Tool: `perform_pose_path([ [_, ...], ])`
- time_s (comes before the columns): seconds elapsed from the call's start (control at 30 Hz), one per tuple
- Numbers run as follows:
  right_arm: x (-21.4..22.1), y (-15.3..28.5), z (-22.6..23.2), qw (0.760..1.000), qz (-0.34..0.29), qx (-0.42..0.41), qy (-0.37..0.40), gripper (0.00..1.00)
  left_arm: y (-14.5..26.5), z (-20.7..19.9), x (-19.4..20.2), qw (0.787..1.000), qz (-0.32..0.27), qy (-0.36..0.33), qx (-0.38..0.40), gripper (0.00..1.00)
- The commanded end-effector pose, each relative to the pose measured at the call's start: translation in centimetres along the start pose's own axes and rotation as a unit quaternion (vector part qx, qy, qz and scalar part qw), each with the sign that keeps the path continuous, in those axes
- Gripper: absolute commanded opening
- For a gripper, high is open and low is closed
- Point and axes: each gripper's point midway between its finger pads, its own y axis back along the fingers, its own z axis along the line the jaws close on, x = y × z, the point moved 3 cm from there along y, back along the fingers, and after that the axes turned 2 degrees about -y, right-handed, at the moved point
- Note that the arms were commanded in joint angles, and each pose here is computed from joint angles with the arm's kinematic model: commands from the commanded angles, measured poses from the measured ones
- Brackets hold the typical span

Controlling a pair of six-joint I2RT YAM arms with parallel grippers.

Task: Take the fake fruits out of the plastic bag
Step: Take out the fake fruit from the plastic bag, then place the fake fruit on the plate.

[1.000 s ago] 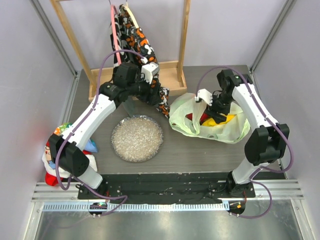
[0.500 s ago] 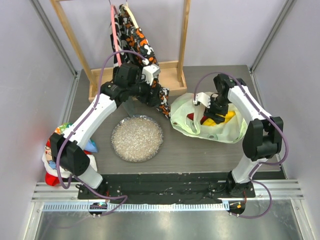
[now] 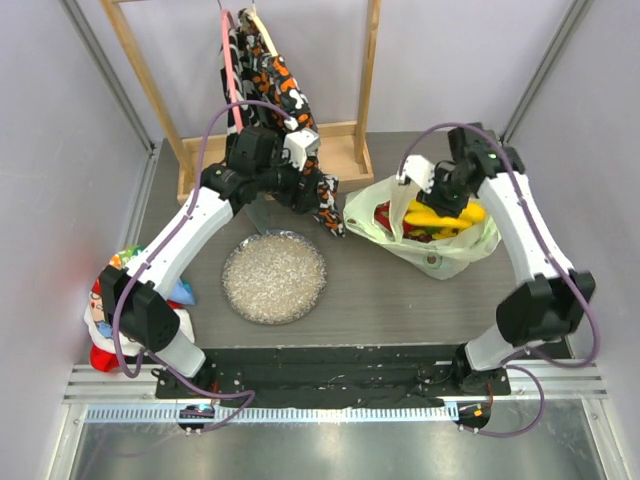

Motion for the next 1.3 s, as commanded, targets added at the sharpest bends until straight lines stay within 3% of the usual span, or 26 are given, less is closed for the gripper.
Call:
perform_pose_path([
  [0.0,-2.8,10.3,0.0,0.987,-0.105,0.115,-0.032,0.19,1.9,0.5,-2.6,0.999,-0.042,-0.024,-0.019,0.73],
  [0.13,-3.1,13.4,-0.2,0.973,-0.133,0.176,-0.065,0.16,2.3,0.8,-3.5,0.998,-0.053,-0.026,-0.023,0.73],
  [0.27,-5.8,17.0,0.0,0.953,-0.22,0.183,-0.098,0.15,3.2,1.7,-4.1,0.997,-0.062,-0.024,-0.05,0.73],
  [0.37,-9.8,17.8,1.9,0.948,-0.28,0.111,-0.099,0.17,4.7,3.5,-3.8,0.992,-0.069,0.002,-0.102,0.75],
  [0.43,-13.6,17.4,4.6,0.948,-0.305,0.059,-0.067,0.18,6.8,6.7,-3.4,0.978,-0.076,0.029,-0.192,0.78],
  [0.53,-18.8,17.0,8.7,0.943,-0.332,0.005,-0.003,0.17,10.7,9.4,-2.4,0.96,-0.088,0.056,-0.261,0.77],
  [0.67,-24.4,17.2,14.2,0.927,-0.358,-0.093,0.065,0.17,15.2,10.0,-1.6,0.944,-0.12,0.08,-0.296,0.77],
  [0.77,-26.3,14.2,18.2,0.922,-0.326,-0.185,0.093,0.17,17.2,8.8,-0.7,0.948,-0.139,0.081,-0.275,0.77],
  [1.0,-27.7,-0.9,22.6,0.933,-0.176,-0.307,0.069,0.14,20.5,7.1,2.6,0.939,-0.17,0.126,-0.272,0.77],
  [1.27,-30.1,-7.7,21.6,0.93,-0.15,-0.334,0.03,0.13,22.3,6.0,4.8,0.932,-0.183,0.149,-0.275,0.77],
])
